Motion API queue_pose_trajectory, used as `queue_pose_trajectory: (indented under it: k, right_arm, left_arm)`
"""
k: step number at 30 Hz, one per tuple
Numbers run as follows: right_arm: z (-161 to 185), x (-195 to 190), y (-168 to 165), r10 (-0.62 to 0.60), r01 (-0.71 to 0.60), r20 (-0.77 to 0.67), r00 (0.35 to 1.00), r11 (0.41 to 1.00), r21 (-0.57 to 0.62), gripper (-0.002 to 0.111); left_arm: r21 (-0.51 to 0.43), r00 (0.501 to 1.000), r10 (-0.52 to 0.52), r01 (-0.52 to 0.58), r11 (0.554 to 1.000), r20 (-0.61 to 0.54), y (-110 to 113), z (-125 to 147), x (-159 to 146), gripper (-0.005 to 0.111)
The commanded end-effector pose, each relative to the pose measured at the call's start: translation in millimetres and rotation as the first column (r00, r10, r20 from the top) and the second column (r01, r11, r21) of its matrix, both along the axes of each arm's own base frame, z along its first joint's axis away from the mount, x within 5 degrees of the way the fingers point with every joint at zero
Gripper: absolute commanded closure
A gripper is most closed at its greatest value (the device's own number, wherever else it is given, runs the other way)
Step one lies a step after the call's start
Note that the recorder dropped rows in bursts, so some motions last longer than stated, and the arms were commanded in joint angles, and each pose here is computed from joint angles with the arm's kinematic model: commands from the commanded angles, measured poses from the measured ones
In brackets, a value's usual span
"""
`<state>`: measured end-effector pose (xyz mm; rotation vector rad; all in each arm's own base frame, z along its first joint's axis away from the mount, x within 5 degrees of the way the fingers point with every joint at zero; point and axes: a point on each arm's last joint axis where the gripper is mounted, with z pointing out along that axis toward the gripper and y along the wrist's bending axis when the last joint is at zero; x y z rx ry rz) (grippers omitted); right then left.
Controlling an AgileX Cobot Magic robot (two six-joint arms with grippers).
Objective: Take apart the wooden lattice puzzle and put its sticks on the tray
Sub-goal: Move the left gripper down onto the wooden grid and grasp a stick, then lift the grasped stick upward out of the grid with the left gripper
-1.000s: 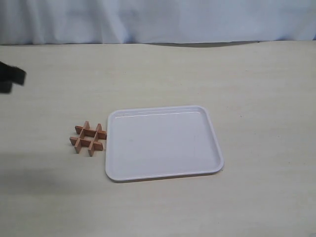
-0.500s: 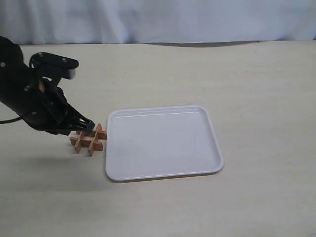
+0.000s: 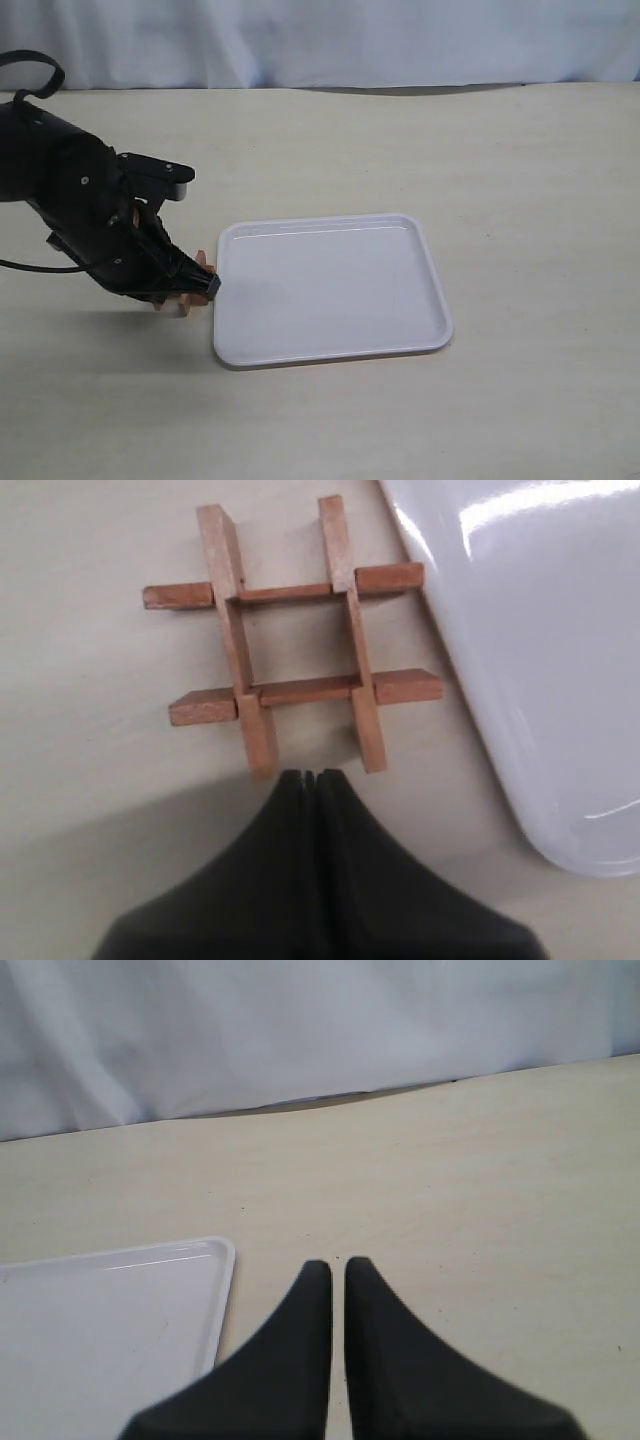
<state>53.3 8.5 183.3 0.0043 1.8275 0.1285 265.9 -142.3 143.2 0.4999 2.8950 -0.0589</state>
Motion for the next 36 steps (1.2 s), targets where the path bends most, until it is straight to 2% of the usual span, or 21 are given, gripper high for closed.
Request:
queue_pose_trajectory:
  k: [1, 6, 9, 18, 28, 36]
  right_arm:
    - [-0.6, 0.9, -0.6, -0.008, 0.008, 0.001, 1.0, 1.0, 0.0, 0.104]
    - [-0.6, 0.9, -0.6, -0.008, 0.008, 0.001, 1.0, 1.0, 0.0, 0.104]
    - [-0.6, 0.9, -0.6, -0.008, 0.008, 0.001, 1.0, 1.0, 0.0, 0.104]
    - [-0.6, 0.9, -0.6, -0.008, 0.008, 0.001, 1.0, 1.0, 0.0, 0.104]
    - [-0.6, 0.9, -0.6, -0.008, 0.008, 0.001, 1.0, 1.0, 0.0, 0.104]
    - [-0.6, 0.9, -0.6, -0.008, 0.008, 0.001, 1.0, 1.0, 0.0, 0.104]
  left_arm:
    - [0.025, 1.0, -0.004, 0.004, 1.0, -0.009, 1.6, -0.2, -0.6, 0.104]
    - [0.06, 1.0, 0.027, -0.028, 0.998, 0.004, 5.9, -0.1, 0.9, 0.08]
    - [0.053, 1.0, 0.028, -0.029, 0.998, 0.011, 5.2, 0.0, 1.7, 0.073]
    - [0.041, 0.999, 0.026, -0.027, 0.999, 0.027, 4.2, -0.5, 3.0, 0.073]
    - [0.032, 0.999, 0.041, -0.042, 0.999, 0.022, 1.9, -12.8, 6.1, 0.073]
    - [0.065, 0.999, 0.031, -0.032, 0.997, 0.008, 3.1, -22.2, 7.2, 0.073]
